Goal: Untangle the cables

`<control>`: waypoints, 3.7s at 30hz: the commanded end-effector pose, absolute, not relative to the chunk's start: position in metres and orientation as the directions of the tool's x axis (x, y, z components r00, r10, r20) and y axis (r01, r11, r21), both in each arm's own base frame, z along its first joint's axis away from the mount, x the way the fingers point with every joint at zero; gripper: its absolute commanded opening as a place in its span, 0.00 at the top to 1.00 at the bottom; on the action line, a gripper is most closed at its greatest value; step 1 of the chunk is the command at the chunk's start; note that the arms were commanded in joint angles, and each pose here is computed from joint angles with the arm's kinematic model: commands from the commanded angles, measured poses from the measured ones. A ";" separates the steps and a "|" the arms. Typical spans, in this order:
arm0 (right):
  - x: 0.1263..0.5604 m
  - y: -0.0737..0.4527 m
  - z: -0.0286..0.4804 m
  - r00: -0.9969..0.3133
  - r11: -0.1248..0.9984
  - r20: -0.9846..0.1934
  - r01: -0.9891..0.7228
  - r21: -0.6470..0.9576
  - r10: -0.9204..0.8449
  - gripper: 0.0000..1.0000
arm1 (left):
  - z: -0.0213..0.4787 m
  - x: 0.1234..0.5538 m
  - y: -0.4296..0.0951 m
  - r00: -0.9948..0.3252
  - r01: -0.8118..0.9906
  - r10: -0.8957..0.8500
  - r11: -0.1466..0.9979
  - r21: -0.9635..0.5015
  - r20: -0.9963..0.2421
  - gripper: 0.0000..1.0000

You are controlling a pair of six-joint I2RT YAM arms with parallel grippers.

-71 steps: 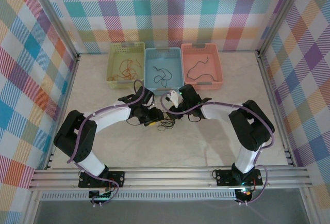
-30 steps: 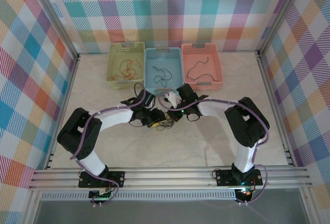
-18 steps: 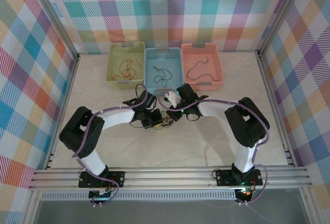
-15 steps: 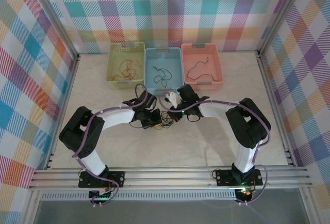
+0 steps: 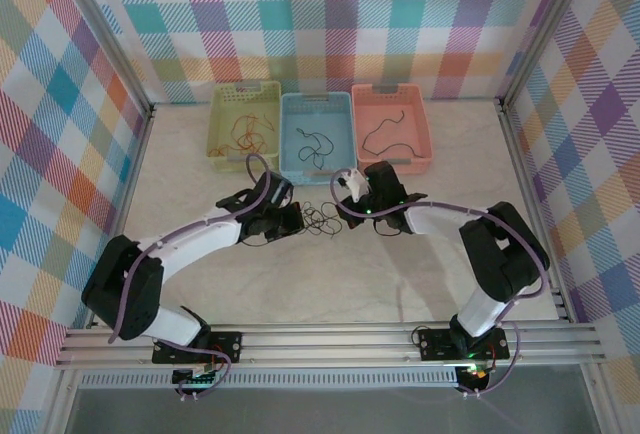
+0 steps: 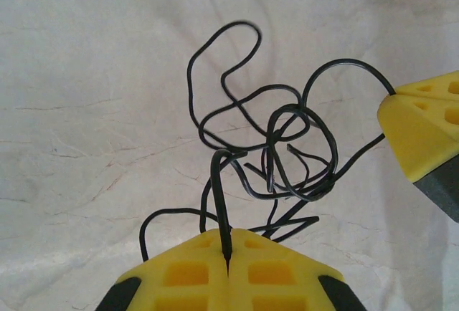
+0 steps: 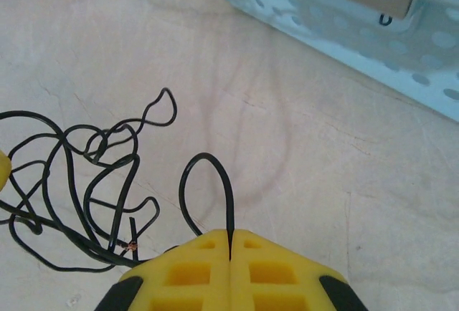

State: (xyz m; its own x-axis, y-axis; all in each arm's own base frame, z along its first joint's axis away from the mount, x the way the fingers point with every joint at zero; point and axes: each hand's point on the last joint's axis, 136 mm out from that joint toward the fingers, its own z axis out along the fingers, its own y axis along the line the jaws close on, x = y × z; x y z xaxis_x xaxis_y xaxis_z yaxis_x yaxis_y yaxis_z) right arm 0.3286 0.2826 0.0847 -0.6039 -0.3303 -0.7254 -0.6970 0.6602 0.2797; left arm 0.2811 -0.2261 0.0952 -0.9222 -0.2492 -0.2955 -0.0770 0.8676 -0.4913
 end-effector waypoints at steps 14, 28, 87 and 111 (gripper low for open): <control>0.347 0.267 0.105 -0.596 0.656 -0.779 -0.669 0.350 -0.192 1.00 | 0.075 0.247 -0.189 -0.952 -0.095 -0.190 0.929 -0.359 -0.241 0.70; 0.342 0.275 0.100 -0.601 0.626 -0.766 -0.693 0.358 -0.229 1.00 | 0.110 0.295 -0.231 -0.960 -0.020 -0.153 0.873 -0.487 -0.235 0.41; 0.349 0.266 0.098 -0.580 0.698 -0.774 -0.664 0.268 -0.254 1.00 | 0.084 0.326 -0.202 -0.939 -0.083 -0.190 0.934 -0.348 -0.286 1.00; 0.370 0.228 0.081 -0.630 0.857 -0.738 -0.495 0.141 -0.243 1.00 | 0.234 0.267 -0.055 -0.695 -0.256 -0.407 0.910 -0.325 -0.592 1.00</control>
State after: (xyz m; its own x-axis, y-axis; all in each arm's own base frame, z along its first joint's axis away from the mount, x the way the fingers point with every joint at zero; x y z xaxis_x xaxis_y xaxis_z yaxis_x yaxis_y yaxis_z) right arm 0.3629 0.2288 0.0696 -0.6386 -0.2633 -0.7232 -0.5211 0.8394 0.1545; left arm 0.2796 -0.0700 0.2142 -0.7205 -0.4161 -0.5548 -0.2400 0.9002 -0.3634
